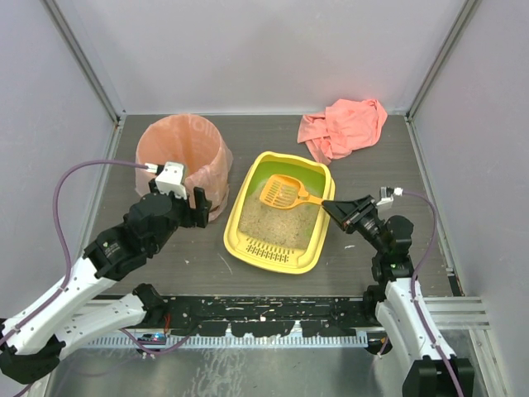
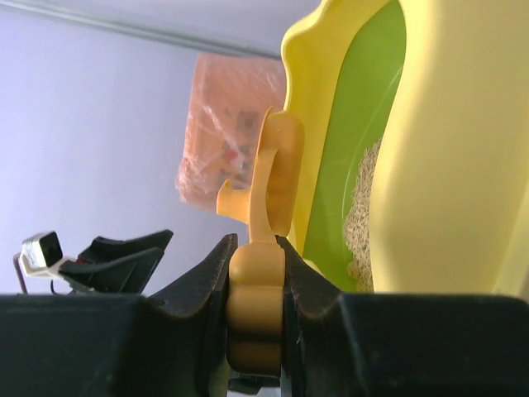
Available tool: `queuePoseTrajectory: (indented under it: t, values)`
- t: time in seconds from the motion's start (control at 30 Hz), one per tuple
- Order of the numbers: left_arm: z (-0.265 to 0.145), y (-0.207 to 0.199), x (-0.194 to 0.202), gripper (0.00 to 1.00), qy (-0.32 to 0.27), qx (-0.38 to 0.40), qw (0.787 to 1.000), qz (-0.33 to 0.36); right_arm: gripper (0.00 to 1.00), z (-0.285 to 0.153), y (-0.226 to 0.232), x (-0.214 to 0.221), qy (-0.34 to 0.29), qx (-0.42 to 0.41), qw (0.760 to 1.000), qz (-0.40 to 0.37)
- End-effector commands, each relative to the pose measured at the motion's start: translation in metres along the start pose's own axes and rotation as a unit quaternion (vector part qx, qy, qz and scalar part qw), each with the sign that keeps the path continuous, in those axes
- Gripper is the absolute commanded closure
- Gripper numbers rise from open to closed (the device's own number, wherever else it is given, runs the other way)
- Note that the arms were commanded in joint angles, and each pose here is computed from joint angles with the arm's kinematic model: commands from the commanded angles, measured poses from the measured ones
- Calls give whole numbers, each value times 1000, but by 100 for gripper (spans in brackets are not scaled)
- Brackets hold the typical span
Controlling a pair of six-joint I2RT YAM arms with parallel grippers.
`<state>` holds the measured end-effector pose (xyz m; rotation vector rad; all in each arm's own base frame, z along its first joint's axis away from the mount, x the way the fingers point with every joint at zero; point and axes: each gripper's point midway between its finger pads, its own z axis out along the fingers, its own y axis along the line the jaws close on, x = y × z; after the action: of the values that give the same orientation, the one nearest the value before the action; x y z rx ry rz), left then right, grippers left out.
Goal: Clean the litter box
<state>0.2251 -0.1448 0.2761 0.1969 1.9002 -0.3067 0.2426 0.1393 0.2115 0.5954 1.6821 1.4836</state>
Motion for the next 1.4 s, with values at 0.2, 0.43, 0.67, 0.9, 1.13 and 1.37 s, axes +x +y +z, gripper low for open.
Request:
queuePoseTrajectory:
  t: [0.2, 0.43, 0.67, 0.9, 1.13, 1.37]
  values:
    - [-8, 1, -19, 23, -22, -1, 1000, -9, 99, 0, 27, -17, -30, -24, 998, -39]
    - [-11, 7, -23, 23, -28, -11, 999, -11, 99, 2, 37, -14, -12, -28, 998, -53]
    - [-28, 30, -33, 17, -58, -55, 997, -23, 100, 10, 86, -32, -23, -65, 995, -76]
    - [-59, 71, -43, 13, -105, -124, 986, -49, 99, 48, 150, -36, -11, -99, 991, -91]
    - [-83, 97, -28, 13, -103, -159, 980, -65, 99, 122, 197, 9, 44, -136, 982, -122]
    - [-103, 121, 1, 13, -82, -195, 972, -99, 99, 201, 222, 42, 62, -124, 955, -264]
